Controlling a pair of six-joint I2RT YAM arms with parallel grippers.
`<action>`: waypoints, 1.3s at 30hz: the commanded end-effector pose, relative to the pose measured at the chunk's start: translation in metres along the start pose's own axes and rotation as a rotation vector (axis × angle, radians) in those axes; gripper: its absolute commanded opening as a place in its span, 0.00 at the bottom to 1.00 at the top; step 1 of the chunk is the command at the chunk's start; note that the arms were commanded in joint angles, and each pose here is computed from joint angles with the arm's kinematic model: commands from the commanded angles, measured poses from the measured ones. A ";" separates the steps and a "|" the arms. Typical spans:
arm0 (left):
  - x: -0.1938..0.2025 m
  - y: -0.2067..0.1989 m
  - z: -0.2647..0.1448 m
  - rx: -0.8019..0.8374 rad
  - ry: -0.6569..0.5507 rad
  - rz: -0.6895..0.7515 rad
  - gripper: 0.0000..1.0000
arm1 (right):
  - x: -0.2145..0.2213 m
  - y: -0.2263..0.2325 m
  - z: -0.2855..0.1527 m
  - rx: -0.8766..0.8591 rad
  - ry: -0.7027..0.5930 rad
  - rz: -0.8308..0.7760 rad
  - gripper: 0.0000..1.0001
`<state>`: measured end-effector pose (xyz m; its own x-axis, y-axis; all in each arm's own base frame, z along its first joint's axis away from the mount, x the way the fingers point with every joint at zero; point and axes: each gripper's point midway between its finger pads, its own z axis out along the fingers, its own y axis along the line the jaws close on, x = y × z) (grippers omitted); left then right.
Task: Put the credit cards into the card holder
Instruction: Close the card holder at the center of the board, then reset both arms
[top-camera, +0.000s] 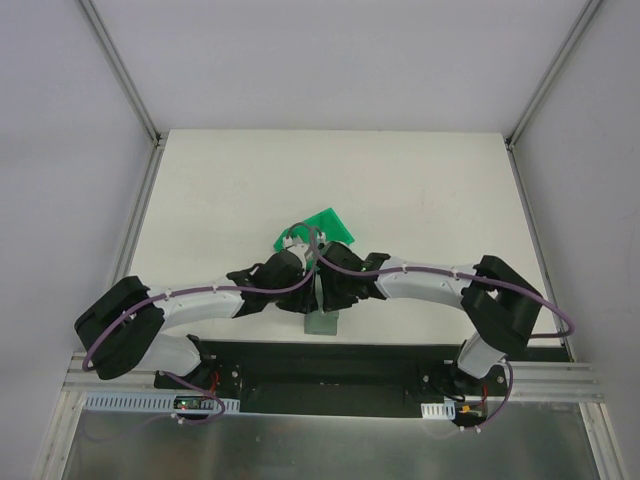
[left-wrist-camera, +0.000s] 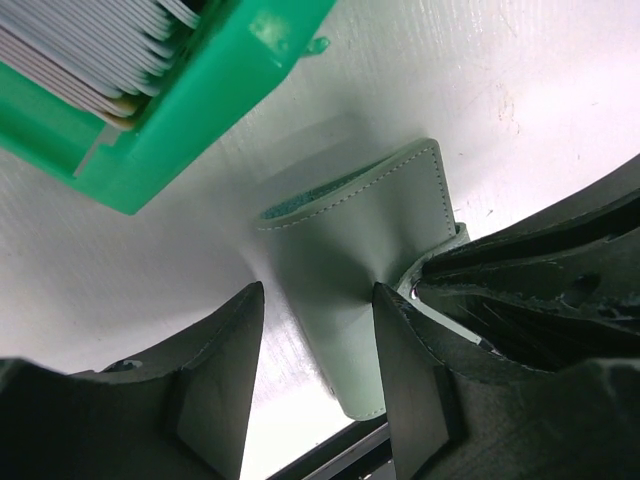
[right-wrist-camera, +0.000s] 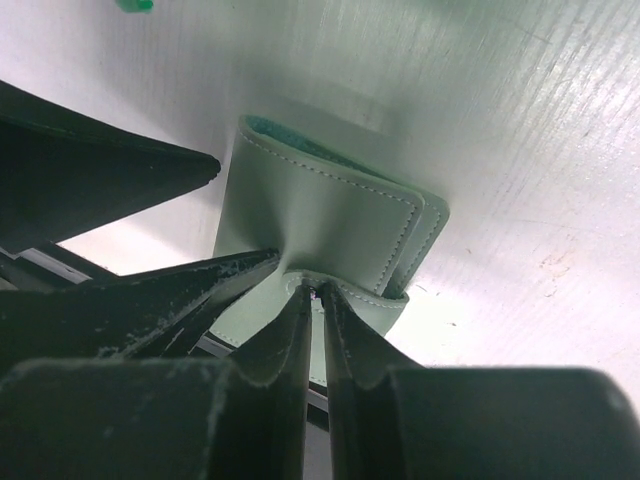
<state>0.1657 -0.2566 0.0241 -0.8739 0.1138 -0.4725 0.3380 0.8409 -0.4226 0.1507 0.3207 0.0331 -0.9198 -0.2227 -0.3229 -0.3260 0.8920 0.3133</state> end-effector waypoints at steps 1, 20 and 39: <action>0.006 0.004 -0.001 0.000 0.002 -0.002 0.47 | 0.027 -0.034 0.015 0.161 0.101 -0.010 0.11; 0.005 0.009 -0.006 -0.008 -0.045 -0.025 0.48 | 0.026 -0.043 0.017 0.226 0.110 -0.032 0.15; -0.062 0.071 -0.077 -0.249 -0.363 -0.133 0.99 | -0.068 -0.081 -0.085 -0.005 -0.484 0.044 0.75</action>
<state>0.2061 -0.1941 0.0840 -0.7250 -0.1363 -0.6752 0.1873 0.9043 -0.3837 0.2095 0.2684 0.1174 -0.7500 -0.0204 -0.6612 -0.3635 0.8479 0.3861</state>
